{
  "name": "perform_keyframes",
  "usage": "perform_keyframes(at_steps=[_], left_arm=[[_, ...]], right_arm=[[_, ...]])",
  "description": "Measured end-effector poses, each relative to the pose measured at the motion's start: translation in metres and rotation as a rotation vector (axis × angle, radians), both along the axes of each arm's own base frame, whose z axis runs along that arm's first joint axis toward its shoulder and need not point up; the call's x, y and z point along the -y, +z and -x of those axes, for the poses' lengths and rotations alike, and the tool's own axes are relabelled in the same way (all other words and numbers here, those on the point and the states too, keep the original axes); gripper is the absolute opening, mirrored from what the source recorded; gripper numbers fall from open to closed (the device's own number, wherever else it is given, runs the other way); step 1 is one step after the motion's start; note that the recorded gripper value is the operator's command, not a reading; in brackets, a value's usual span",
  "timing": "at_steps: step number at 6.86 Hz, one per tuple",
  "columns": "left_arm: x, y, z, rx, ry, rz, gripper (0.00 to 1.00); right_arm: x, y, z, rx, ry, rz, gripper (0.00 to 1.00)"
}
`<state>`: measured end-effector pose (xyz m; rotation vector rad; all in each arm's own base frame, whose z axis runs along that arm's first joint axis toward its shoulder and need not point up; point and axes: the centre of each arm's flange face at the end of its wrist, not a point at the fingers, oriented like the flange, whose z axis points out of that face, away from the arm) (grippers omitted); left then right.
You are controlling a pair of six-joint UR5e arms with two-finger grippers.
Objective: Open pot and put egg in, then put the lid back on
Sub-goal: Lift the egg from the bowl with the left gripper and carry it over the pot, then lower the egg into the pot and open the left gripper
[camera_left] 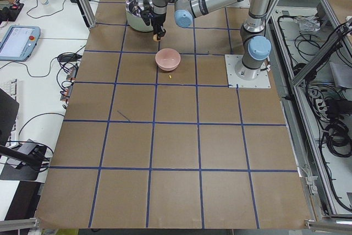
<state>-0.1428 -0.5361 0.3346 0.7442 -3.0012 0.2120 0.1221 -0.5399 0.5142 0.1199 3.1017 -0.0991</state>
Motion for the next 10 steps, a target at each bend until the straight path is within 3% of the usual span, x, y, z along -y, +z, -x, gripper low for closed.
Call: perform_keyframes(at_steps=[4, 6, 9, 10], left_arm=[[0.029, 0.049, 0.123, -0.035, -0.201, 0.08, 0.05], [0.047, 0.038, 0.176, -0.041, -0.275, 0.087, 0.05], [0.066, -0.001, 0.194, -0.032, -0.346, 0.091, 0.08], [0.069, -0.01, 0.196, -0.028, -0.366, 0.091, 0.51]], right_arm=[[0.008, -0.008, 0.034, -0.004, 0.027, -0.014, 0.31], [0.01, -0.009, 0.036, -0.005, 0.046, -0.014, 0.31], [0.011, -0.012, 0.043, -0.004, 0.049, -0.021, 0.31], [0.011, -0.013, 0.044, -0.004, 0.05, -0.023, 0.32]])
